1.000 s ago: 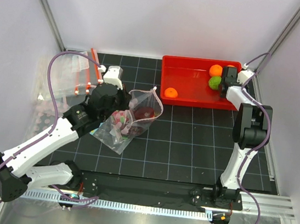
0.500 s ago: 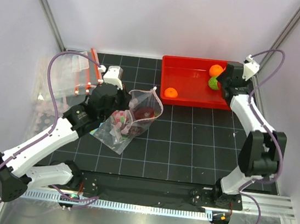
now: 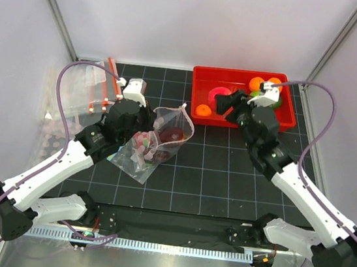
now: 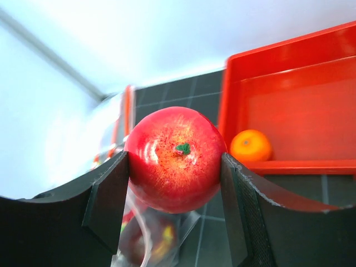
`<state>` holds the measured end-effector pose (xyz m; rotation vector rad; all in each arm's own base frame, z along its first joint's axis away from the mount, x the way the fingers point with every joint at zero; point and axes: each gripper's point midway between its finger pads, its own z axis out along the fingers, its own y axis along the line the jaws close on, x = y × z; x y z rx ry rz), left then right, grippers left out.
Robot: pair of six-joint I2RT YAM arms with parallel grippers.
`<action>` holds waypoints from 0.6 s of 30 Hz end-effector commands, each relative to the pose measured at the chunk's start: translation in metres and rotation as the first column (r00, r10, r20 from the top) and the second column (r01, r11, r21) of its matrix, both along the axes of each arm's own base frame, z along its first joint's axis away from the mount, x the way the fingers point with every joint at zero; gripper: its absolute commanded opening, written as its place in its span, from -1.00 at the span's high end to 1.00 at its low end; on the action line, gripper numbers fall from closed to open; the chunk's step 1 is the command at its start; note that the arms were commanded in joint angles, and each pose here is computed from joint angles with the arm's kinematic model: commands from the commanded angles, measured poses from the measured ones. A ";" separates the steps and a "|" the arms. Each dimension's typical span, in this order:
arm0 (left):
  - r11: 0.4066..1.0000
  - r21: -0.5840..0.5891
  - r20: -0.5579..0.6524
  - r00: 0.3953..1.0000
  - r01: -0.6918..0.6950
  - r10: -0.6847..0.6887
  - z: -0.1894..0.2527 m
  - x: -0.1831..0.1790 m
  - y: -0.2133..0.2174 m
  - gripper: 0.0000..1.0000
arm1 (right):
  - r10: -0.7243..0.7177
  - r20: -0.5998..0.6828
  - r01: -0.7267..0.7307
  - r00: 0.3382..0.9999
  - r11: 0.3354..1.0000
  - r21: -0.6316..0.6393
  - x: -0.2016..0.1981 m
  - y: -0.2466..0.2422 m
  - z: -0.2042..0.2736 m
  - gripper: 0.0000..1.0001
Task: Place the food in the zip-top bag and seal the zipper
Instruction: Place the fake fruit in the zipper food storage bag.
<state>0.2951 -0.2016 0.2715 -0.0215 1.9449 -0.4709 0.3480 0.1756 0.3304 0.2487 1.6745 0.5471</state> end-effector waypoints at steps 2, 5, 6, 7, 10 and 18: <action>0.999 -0.042 0.055 0.998 0.010 -0.008 0.020 0.003 -0.004 1.00 | 0.237 0.134 -0.242 0.962 0.970 0.024 -0.024 0.043 0.015 0.56; 0.999 -0.042 0.055 0.998 0.010 -0.008 0.019 0.004 -0.004 0.99 | 0.350 0.174 -0.353 0.921 0.936 -0.014 -0.035 0.068 0.017 0.57; 0.999 -0.042 0.055 0.998 0.009 -0.007 0.019 0.004 -0.004 1.00 | 0.377 0.183 -0.378 0.908 0.925 -0.027 -0.039 0.075 0.019 0.57; 0.999 -0.041 0.055 0.998 0.007 -0.005 0.019 0.004 -0.004 1.00 | 0.418 0.195 -0.416 0.887 0.908 -0.056 -0.047 0.087 0.020 0.57; 0.999 -0.037 0.055 0.998 0.002 0.000 0.018 0.004 -0.003 1.00 | 0.504 0.219 -0.488 0.836 0.864 -0.126 -0.062 0.111 0.018 0.57; 0.999 -0.044 0.070 0.998 -0.006 0.009 0.024 0.003 0.001 0.99 | 0.602 0.243 -0.561 0.761 0.798 -0.220 -0.087 0.139 0.017 0.53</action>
